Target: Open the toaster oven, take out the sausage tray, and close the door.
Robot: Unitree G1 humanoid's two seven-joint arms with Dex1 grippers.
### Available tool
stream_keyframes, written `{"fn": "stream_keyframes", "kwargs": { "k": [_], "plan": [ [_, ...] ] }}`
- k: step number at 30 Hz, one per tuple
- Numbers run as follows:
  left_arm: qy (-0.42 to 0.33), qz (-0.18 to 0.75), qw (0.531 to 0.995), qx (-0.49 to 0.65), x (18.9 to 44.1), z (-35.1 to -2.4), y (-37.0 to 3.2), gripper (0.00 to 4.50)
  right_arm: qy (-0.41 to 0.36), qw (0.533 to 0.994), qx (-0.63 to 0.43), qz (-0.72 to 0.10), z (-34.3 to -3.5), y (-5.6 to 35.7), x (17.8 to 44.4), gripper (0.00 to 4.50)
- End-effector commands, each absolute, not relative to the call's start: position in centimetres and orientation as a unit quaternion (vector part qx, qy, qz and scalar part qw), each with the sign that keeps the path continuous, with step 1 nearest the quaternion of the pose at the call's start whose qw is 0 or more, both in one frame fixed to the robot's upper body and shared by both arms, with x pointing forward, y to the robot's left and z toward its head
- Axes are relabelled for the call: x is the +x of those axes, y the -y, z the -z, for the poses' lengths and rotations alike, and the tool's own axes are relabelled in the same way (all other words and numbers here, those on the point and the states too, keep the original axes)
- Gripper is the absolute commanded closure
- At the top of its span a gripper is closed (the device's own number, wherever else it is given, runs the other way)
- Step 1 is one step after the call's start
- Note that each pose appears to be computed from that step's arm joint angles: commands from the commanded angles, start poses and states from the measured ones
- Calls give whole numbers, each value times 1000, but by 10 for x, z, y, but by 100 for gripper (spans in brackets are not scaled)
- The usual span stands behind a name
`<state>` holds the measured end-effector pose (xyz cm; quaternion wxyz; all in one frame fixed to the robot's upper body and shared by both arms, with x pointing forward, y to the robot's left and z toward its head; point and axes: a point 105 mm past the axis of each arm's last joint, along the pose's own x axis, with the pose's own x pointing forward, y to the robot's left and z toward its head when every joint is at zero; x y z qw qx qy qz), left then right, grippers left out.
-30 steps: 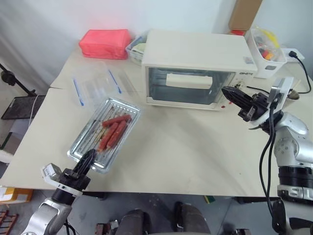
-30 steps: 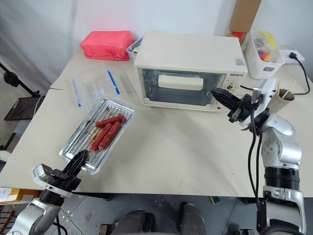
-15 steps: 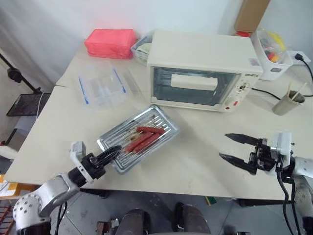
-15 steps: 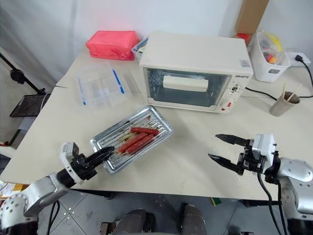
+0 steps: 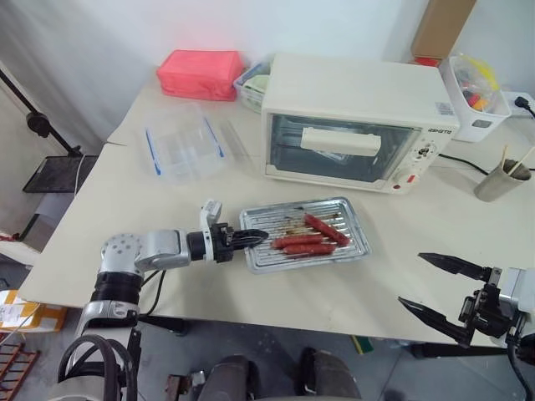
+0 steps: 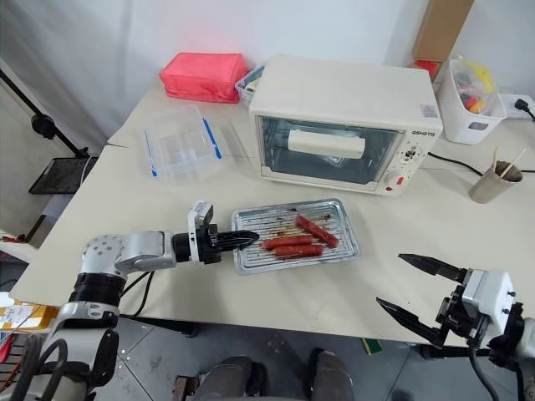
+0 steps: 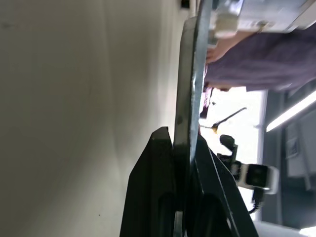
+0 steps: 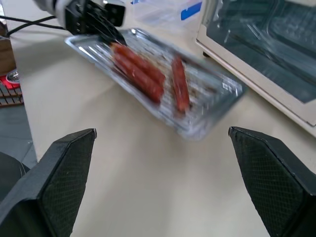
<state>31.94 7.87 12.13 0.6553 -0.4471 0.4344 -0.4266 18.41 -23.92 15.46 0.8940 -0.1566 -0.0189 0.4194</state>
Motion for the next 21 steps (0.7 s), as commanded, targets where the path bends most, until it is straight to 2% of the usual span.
{"fn": "stream_keyframes", "kwargs": {
  "k": [1,8,10,12,13,15,18,21],
  "plan": [
    [-459,432,655,-416,324,-113,-64,450,37,898,-164,-407,-167,239,176,2],
    [-481,436,680,-341,334,-103,-48,450,26,901,-161,-402,-164,235,167,2],
    [-478,443,681,-334,335,-104,-47,388,25,901,-161,-401,-163,235,166,0],
    [-465,457,687,-320,335,-110,-49,371,22,902,-160,-401,-161,235,167,0],
    [-458,461,692,-313,335,-113,-52,329,21,902,-160,-401,-160,235,167,0],
    [-451,468,697,-302,333,-115,-58,283,20,902,-158,-401,-159,235,168,0],
    [-430,471,739,-215,324,-106,-88,199,19,901,-156,-404,-155,234,170,0],
    [-367,485,780,-150,320,-104,-118,119,20,899,-153,-410,-152,233,173,0]
  ]
}}
